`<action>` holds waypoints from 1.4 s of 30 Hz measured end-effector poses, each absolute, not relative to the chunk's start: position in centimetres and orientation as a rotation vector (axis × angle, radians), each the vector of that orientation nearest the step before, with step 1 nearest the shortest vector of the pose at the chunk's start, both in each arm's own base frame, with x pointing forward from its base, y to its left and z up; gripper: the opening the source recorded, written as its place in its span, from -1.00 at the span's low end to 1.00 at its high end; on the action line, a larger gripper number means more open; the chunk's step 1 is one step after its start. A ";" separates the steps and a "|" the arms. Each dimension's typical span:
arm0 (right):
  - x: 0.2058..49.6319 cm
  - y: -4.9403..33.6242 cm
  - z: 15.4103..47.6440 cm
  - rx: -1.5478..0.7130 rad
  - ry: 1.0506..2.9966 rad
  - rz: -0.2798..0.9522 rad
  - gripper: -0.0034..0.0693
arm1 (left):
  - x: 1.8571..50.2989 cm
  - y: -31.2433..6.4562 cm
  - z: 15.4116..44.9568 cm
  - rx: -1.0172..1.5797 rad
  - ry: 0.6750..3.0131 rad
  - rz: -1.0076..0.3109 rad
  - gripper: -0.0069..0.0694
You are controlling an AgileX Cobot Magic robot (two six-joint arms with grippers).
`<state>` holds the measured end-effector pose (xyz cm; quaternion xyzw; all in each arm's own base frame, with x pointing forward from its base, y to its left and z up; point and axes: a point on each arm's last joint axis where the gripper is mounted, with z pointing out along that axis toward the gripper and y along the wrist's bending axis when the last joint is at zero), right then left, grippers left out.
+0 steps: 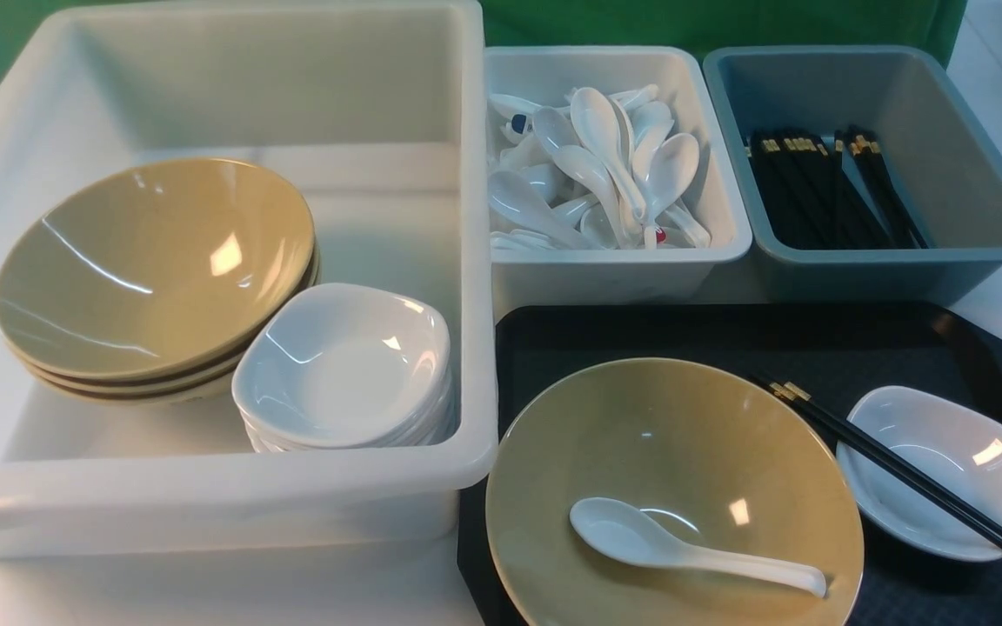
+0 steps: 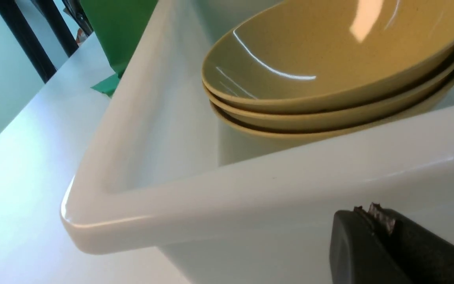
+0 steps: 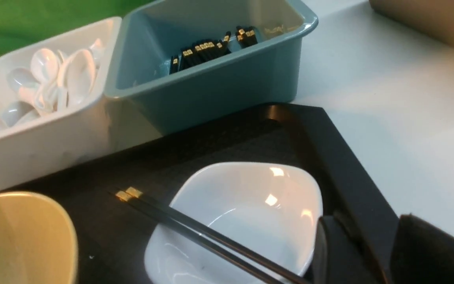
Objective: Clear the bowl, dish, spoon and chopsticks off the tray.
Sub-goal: Use the right arm to grab the chopsticks
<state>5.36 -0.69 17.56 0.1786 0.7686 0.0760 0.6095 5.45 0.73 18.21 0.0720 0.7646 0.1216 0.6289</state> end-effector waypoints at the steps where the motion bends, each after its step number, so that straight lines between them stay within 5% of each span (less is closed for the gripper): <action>1: 5.4 -0.7 17.6 0.417 1.774 0.179 -0.24 | 5.5 0.7 18.3 0.156 1.742 0.266 -0.85; 5: 5.4 -0.7 17.6 0.527 1.750 0.269 -0.24 | 5.6 0.3 19.3 -0.074 1.633 -0.002 -0.85; 9: 5.4 -0.4 17.6 0.963 1.600 0.661 -0.24 | 5.6 0.1 20.3 -0.711 1.390 -0.709 -0.85; 11: 5.4 -0.4 17.6 1.069 1.551 0.753 -0.24 | 5.6 0.2 20.4 -0.898 1.295 -0.914 -0.85; 16: 5.4 -0.4 17.6 1.065 1.553 0.750 -0.24 | 5.6 0.0 20.4 -1.039 1.236 -1.073 -0.85; 23: 5.5 -0.3 17.8 0.951 1.575 0.695 -0.24 | 5.5 -0.5 20.4 -0.973 1.340 -1.037 -0.85; 28: 4.9 0.2 23.5 0.504 1.617 0.505 -0.30 | 4.1 -1.2 26.5 -0.495 1.456 -0.695 -0.85; 32: 5.8 0.6 29.0 0.213 1.729 0.328 -0.53 | 4.3 -1.3 31.6 -0.236 1.584 -0.421 -0.85; 34: 9.0 1.2 33.1 -0.017 1.929 0.169 -0.77 | 6.5 -1.2 34.5 -0.103 1.842 -0.253 -0.85; 37: 11.9 1.7 34.8 -0.199 2.181 0.058 -0.82 | 9.0 -0.9 35.8 -0.005 2.125 -0.147 -0.85; 42: 17.9 3.4 35.2 -0.550 2.572 -0.016 -0.82 | 13.1 -2.5 36.9 0.345 2.465 -0.141 -0.85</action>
